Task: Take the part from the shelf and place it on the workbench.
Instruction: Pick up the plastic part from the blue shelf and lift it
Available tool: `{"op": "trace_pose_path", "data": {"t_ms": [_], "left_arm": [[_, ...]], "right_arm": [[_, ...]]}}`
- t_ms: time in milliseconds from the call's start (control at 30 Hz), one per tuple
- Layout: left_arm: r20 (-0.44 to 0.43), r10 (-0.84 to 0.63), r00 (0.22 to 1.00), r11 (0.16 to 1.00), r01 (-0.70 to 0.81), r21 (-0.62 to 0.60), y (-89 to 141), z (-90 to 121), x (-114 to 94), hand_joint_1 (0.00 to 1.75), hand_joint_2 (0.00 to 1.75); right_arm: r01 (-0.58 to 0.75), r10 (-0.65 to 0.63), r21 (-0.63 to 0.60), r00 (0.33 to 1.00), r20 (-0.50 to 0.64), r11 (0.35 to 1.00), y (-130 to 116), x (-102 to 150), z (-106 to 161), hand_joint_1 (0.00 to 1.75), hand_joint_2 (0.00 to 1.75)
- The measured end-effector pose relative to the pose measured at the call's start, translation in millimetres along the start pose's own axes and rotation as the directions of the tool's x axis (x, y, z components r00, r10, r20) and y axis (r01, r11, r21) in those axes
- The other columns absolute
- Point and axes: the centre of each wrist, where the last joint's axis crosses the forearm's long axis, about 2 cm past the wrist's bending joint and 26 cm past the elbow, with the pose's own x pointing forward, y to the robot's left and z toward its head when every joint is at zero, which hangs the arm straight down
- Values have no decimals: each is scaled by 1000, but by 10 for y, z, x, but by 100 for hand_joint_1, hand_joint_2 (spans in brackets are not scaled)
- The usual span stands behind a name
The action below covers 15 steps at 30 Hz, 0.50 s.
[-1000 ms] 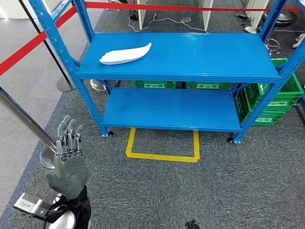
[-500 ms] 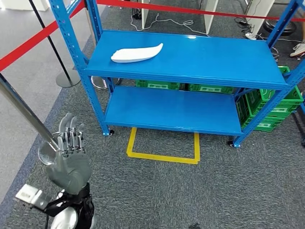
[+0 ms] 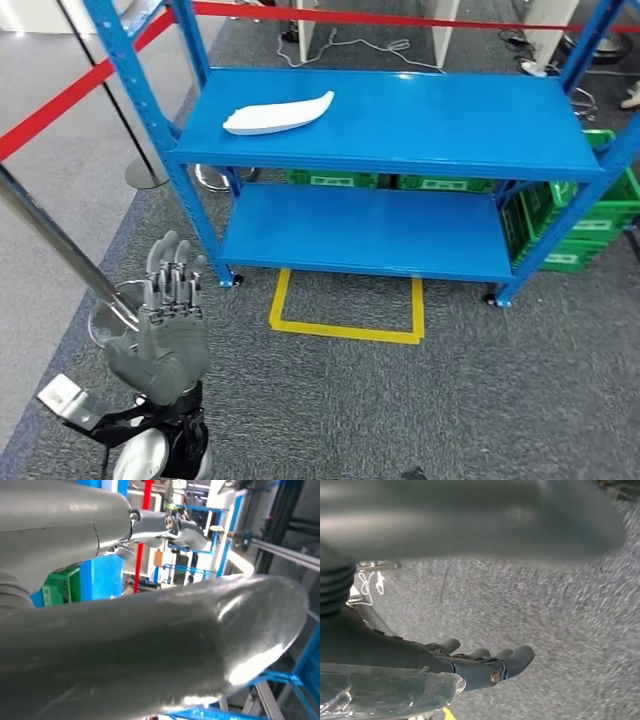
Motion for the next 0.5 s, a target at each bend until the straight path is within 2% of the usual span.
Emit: {"op": "trace_pose_path", "data": {"t_ms": [500], "left_arm": [[-21,-25,999,1000,26,15,-4,-17,-48,0,0]], "right_arm": [[-19,19,8,1000,4,1000,5,-6,2,0,0]]}}
